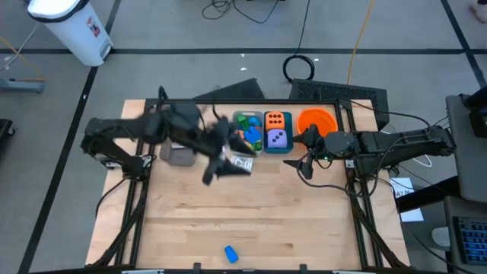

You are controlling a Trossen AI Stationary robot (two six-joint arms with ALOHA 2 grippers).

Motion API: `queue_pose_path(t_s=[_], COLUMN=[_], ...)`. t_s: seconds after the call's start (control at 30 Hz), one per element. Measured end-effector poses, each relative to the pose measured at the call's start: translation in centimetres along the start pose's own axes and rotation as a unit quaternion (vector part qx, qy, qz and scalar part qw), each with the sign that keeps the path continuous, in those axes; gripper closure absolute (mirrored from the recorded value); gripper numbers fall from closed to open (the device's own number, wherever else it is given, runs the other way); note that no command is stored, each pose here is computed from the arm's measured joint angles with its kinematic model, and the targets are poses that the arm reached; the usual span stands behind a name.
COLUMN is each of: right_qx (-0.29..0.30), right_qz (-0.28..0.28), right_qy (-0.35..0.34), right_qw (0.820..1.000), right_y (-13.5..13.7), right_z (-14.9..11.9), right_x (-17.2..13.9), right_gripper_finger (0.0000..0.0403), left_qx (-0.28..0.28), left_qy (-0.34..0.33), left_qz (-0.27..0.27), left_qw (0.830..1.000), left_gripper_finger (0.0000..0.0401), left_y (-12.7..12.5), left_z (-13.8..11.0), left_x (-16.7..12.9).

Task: Pick & Place Toys
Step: Put the blue game piece into the gray bin

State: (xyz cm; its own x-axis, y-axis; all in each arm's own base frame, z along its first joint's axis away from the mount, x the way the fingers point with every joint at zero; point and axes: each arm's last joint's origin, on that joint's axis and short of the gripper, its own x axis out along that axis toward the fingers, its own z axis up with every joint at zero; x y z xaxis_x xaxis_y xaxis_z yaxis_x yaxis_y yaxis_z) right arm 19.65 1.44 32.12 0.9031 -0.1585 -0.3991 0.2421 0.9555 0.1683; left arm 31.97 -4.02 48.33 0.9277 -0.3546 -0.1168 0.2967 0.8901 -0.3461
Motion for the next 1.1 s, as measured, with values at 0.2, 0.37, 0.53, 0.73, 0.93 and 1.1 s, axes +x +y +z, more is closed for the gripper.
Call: queue_pose_path(t_s=[0.2, 0.37, 0.53, 0.73, 0.93, 1.1], right_qx=[0.0, 0.002, 0.003, 0.005, 0.004, 0.004], right_qz=[0.0, 0.001, 0.003, 0.005, 0.004, 0.004], right_qy=[0.0, -0.005, -0.009, -0.016, -0.014, -0.014], right_qw=[1.0, 1.0, 1.0, 1.0, 1.0, 1.0], right_y=[0.0, 0.0, 0.1, 0.1, 0.1, 0.1], right_z=[0.0, 0.1, 0.2, 0.3, 0.3, 0.3], right_x=[0.0, 0.0, 0.0, 0.0, 0.0, 0.0], right_gripper_finger=[0.0007, 0.0007, 0.0007, 0.0007, 0.0007, 0.0007], left_qx=[-0.056, -0.089, -0.091, -0.061, -0.056, -0.072], left_qy=[0.008, -0.024, -0.049, -0.081, -0.13, -0.131], left_qz=[-0.032, -0.047, -0.036, -0.01, 0.022, 0.027], left_qw=[0.998, 0.995, 0.994, 0.995, 0.99, 0.988], left_gripper_finger=[0.0111, 0.0112, 0.0112, 0.0112, 0.0112, 0.0112], left_y=[-0.4, -0.1, 0.2, 0.1, -0.3, -0.3], left_z=[-4.5, -6.3, -6.6, -6.6, -7.1, -8.2], left_x=[1.9, 1.9, 0.3, -2.5, -4.8, -4.6])
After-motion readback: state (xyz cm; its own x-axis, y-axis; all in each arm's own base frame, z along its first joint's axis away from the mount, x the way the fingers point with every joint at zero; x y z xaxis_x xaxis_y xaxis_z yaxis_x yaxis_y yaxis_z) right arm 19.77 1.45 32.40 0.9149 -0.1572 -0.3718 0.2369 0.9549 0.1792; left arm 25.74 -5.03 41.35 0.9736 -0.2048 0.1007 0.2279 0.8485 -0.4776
